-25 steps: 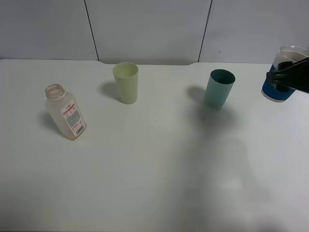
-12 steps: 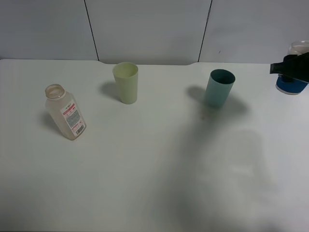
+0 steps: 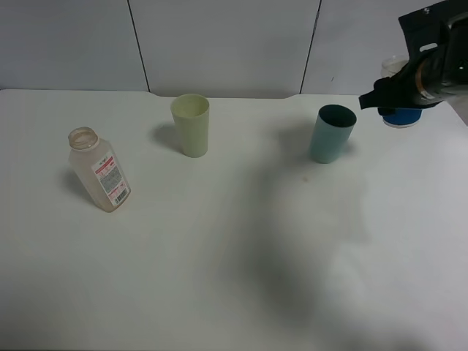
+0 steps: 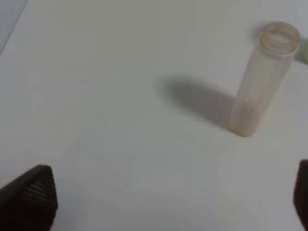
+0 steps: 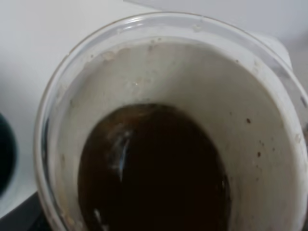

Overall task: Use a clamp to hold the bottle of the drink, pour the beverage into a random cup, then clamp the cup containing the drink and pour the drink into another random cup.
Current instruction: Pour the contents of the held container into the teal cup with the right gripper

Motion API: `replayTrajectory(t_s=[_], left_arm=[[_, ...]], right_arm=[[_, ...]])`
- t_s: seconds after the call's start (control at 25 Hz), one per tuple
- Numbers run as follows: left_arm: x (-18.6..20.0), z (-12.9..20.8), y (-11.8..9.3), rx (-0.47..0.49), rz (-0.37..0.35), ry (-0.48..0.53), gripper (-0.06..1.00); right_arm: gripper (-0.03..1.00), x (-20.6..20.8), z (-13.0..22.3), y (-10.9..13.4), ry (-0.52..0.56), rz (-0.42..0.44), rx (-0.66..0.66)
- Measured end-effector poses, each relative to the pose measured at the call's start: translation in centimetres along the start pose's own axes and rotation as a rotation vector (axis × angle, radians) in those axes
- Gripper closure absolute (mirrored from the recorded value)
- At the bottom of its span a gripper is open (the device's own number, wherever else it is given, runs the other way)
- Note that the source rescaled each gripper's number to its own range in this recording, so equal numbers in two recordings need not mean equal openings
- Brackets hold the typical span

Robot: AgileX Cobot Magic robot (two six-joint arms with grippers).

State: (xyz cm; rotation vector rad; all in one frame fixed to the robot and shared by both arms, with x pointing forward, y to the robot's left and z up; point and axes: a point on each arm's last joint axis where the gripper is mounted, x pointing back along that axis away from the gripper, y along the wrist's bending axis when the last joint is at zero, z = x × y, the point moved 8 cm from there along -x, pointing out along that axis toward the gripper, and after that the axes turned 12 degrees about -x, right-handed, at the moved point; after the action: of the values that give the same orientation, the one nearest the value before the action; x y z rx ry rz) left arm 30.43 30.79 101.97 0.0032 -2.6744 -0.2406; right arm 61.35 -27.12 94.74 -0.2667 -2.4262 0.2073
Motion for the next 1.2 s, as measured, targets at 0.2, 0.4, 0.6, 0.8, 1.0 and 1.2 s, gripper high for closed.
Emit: replayTrajectory(t_s=[0.2, 0.4, 0.6, 0.8, 1.0, 1.2], left_arm=[[0.0, 0.0, 0.0, 0.0, 0.0, 0.0, -0.06], [0.0, 0.0, 0.0, 0.0, 0.0, 0.0, -0.06], [0.0, 0.0, 0.0, 0.0, 0.0, 0.0, -0.06], [0.0, 0.0, 0.0, 0.0, 0.0, 0.0, -0.06], [0.0, 0.0, 0.0, 0.0, 0.0, 0.0, -0.06], [0.0, 0.0, 0.0, 0.0, 0.0, 0.0, -0.06]], right_arm=[[0.94, -0.2, -1.1, 1.2, -0.011, 0.031, 0.106], [0.94, -0.3, -1.3, 1.4, -0.007, 0.058, 0.212], [0.94, -0.3, -1.0, 1.1, 0.011, 0.09, 0.327], [0.94, -0.4, -1.1, 1.0, 0.009, 0.1, 0.443], [0.94, -0.4, -1.4, 0.7, -0.002, 0.12, 0.512], [0.94, 0.0, -1.8, 1.5, -0.023, 0.122, 0.577]])
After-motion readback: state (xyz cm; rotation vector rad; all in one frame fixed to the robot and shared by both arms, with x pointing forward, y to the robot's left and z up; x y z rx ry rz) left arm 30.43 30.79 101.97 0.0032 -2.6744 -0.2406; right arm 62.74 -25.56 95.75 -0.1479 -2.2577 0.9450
